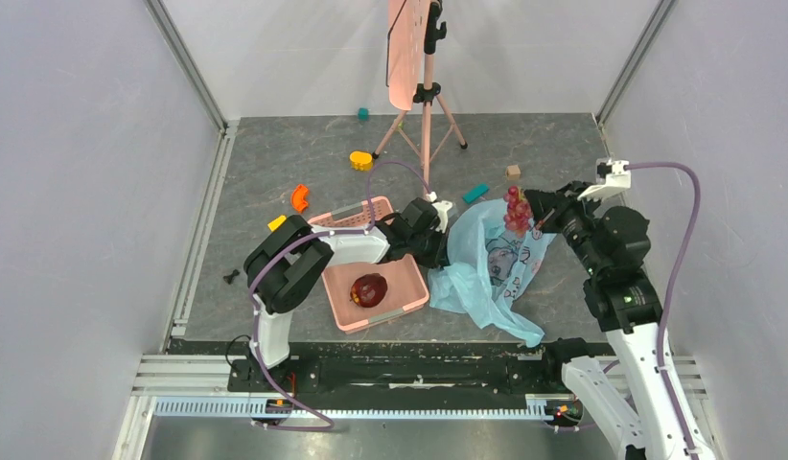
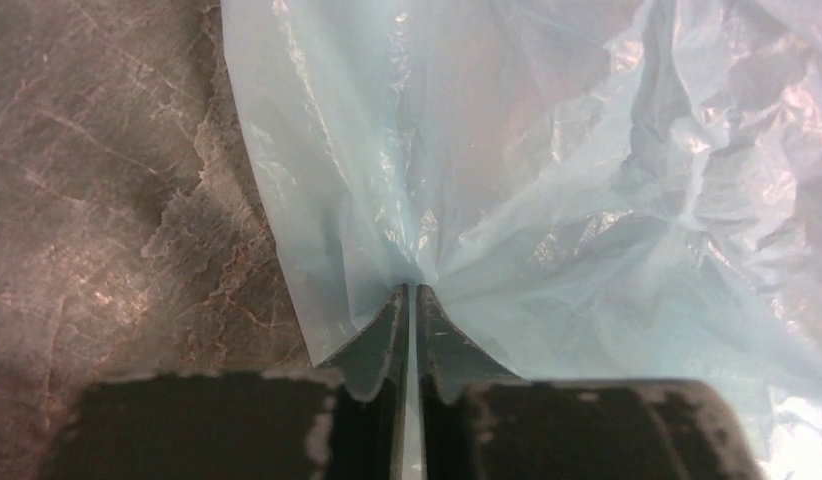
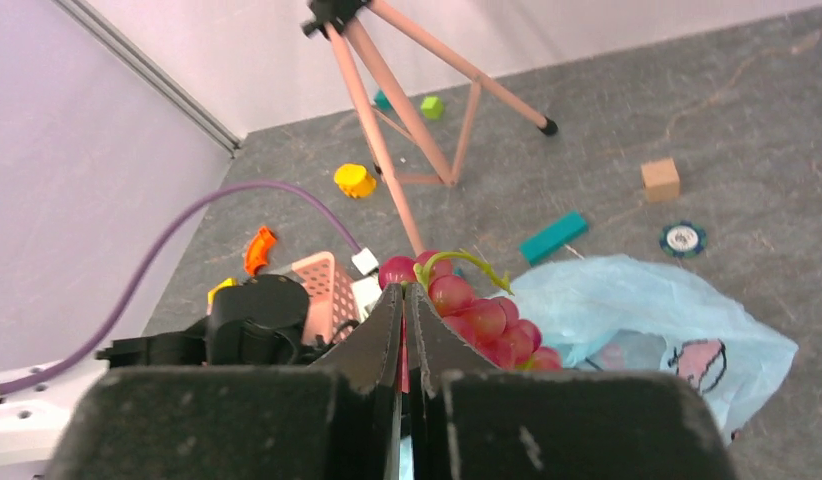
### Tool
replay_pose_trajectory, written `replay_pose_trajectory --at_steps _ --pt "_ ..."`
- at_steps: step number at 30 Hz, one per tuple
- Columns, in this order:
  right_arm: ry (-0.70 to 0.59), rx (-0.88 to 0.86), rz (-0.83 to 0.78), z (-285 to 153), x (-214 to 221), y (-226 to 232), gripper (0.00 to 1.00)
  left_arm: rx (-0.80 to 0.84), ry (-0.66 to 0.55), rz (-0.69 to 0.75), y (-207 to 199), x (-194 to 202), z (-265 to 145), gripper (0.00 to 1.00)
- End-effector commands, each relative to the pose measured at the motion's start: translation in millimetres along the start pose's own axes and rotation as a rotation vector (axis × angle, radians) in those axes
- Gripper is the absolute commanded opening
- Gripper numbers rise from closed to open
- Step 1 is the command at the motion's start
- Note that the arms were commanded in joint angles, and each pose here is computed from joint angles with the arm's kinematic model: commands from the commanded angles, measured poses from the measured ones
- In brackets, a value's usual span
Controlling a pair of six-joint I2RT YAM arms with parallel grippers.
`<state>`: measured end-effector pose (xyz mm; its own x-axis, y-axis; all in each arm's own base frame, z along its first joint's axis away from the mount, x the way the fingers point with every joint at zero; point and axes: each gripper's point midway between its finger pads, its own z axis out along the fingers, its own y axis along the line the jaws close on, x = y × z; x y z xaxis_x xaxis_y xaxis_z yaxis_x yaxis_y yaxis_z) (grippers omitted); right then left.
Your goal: Take the fake fruits out of the plastic bag
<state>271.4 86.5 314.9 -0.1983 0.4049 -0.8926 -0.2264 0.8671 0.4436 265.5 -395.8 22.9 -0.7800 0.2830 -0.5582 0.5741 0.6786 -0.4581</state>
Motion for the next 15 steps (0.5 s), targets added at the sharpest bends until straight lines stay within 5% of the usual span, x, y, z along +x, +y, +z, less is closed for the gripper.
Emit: replay_pose_trajectory --at_steps 1,9,15 --pt "-0.036 -0.092 -0.044 -8.9 -37.6 30.8 0.00 0.043 -0.077 -0.010 -25.6 -34.2 -21.7 0.18" --pt "-0.029 -0.223 -0.075 -11.3 -49.6 59.1 0.00 -0.005 -0.176 0.030 -40.0 -78.1 -76.4 0.63" --pt "-0.006 -0.371 -0.067 -11.3 -47.0 83.6 0.00 -0.031 -0.264 0.044 -48.3 -99.6 -128.2 0.72"
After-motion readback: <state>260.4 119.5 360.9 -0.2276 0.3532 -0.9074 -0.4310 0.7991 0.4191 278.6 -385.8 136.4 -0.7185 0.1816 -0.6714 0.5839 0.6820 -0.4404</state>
